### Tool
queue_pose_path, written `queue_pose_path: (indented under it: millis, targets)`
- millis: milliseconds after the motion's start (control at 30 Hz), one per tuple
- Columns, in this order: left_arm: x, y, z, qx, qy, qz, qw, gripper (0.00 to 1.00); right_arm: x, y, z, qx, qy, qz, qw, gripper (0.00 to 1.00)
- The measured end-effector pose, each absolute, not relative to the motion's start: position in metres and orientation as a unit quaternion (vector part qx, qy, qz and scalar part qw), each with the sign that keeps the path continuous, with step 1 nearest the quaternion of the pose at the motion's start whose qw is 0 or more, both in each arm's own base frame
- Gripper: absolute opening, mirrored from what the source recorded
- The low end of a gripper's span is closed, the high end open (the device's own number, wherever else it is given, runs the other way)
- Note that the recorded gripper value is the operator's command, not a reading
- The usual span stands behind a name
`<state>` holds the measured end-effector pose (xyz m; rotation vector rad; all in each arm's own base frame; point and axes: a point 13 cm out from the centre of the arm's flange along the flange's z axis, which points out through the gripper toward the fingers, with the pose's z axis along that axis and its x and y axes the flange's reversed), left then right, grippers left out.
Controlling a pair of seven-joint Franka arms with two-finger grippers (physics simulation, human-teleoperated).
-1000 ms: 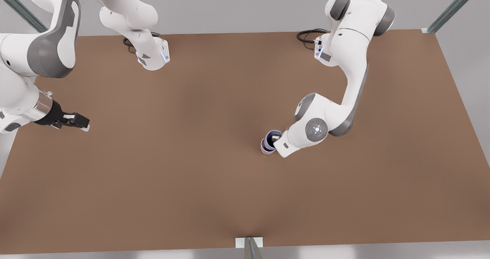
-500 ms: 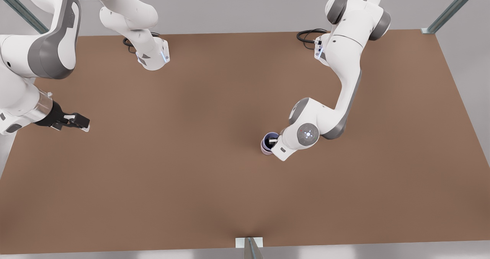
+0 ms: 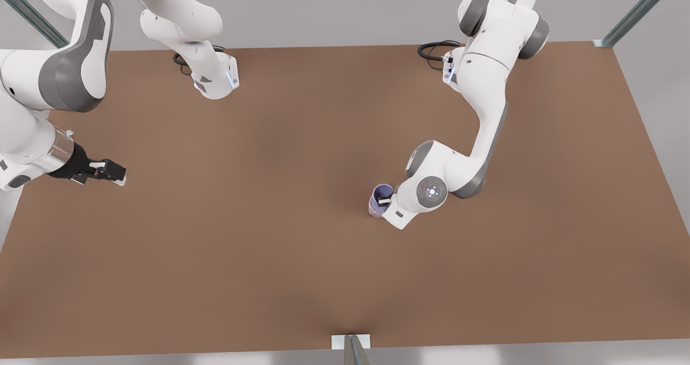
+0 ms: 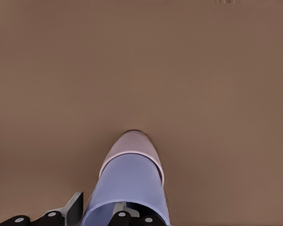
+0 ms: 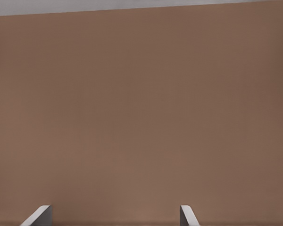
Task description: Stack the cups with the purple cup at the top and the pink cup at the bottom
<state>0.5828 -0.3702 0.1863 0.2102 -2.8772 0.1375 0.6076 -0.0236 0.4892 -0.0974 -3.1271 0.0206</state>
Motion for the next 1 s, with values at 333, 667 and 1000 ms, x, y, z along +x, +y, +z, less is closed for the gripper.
queue_pose_path:
  millis: [333, 667, 1000]
  targets:
    - [0.587, -0.372, 0.201, 0.082, -0.988, 0.053, 0.118, 1.0, 0.608, -0.024, 0.489, -0.029, -1.0, 0.007, 0.006, 1.0]
    - [0.657, -0.192, 0.35, 0.16, -0.986, 0.01, 0.041, 1.0, 0.609, -0.025, 0.49, -0.029, -1.0, 0.007, 0.005, 1.0]
    - [0.622, -0.096, 0.46, 0.057, -0.998, -0.015, 0.02, 1.0, 0.609, -0.026, 0.49, -0.029, -1.0, 0.007, 0.004, 1.0]
